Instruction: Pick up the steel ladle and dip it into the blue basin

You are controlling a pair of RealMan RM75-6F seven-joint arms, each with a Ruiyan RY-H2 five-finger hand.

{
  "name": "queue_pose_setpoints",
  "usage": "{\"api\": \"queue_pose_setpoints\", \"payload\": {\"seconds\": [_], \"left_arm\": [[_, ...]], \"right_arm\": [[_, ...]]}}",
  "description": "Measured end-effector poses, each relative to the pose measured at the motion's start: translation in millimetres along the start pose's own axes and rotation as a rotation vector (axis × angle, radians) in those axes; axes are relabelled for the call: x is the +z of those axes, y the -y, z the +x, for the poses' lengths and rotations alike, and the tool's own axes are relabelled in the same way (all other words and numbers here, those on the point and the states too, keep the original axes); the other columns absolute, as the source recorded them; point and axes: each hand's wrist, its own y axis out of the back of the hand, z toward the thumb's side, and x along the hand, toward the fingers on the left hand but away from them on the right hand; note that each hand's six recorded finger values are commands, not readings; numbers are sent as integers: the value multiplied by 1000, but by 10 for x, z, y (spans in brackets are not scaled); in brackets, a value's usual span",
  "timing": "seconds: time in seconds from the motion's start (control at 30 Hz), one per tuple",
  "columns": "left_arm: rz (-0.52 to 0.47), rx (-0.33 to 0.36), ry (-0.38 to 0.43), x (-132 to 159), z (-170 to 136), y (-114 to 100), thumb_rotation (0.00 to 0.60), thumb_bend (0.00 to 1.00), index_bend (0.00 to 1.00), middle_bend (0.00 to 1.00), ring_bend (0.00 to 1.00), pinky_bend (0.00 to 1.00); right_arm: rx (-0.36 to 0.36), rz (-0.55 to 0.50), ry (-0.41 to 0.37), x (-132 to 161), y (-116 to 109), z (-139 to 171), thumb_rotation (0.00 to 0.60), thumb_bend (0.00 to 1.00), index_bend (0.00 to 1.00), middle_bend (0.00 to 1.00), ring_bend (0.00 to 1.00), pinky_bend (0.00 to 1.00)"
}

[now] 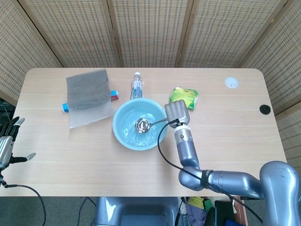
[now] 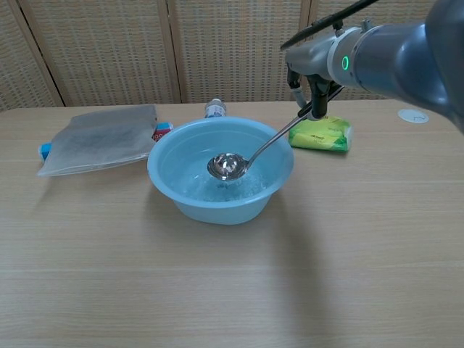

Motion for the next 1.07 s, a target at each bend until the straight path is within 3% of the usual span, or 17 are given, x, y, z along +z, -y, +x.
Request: {"api": "queue_pose_setpoints", "payload": {"seconds": [0.3, 1.07], "left_arm": [[-2, -4, -2, -6, 4, 2, 600, 0, 0, 0, 0, 0], [-8, -7, -2, -18, 10, -12, 600, 0, 0, 0, 0, 0]], "right_arm": [[1, -45, 18, -78, -195, 43, 600, 934, 805, 1000, 921, 1000], [-16, -29, 41, -76, -499, 164, 600, 934, 805, 1000, 921, 1000]]}}
